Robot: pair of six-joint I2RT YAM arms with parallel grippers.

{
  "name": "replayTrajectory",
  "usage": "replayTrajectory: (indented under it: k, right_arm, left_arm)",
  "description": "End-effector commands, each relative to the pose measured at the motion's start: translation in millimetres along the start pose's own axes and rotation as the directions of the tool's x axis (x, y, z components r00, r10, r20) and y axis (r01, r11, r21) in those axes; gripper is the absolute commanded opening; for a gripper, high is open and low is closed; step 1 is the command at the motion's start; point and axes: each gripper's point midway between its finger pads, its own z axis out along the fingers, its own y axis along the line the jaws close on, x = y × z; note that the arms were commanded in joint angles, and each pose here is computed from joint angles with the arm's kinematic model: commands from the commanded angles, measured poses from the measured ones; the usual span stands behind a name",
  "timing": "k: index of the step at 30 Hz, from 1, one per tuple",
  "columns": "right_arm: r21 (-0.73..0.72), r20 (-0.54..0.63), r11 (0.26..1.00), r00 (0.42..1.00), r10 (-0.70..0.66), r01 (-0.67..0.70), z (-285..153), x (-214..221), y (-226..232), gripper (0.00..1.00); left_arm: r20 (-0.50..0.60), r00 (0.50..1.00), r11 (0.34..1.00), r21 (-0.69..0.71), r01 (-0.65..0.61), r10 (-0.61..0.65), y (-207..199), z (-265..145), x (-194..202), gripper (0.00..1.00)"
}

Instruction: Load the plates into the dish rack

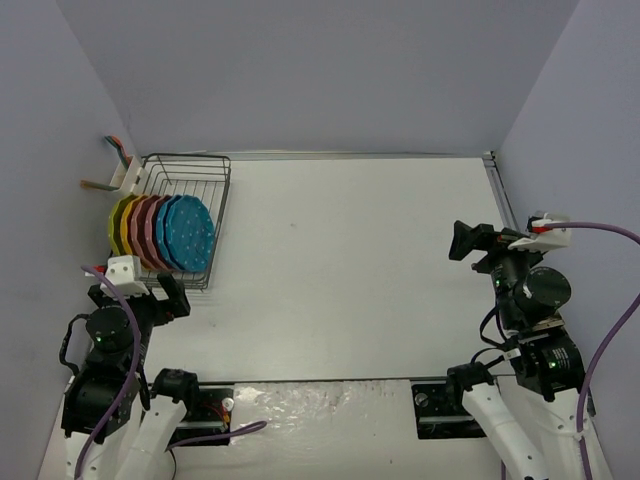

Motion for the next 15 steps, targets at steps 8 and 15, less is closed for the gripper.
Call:
replayTrajectory:
  k: [8, 15]
  right_arm:
    - [-0.005, 0.094, 1.000, 0.996, -0.001, 0.001, 2.1, -20.9, 2.7, 1.00]
    - [-0.007, 0.096, 1.000, 0.995, 0.003, -0.003, 2.8, -21.3, 3.5, 1.00]
  left_arm:
    - [0.109, 0.992, 0.998, 0.024, 0.058, -0.060, -6.2, 6.7, -17.1, 0.88]
    - [0.108, 0.992, 0.998, 0.021, 0.061, -0.062, -5.3, 8.0, -13.0, 0.88]
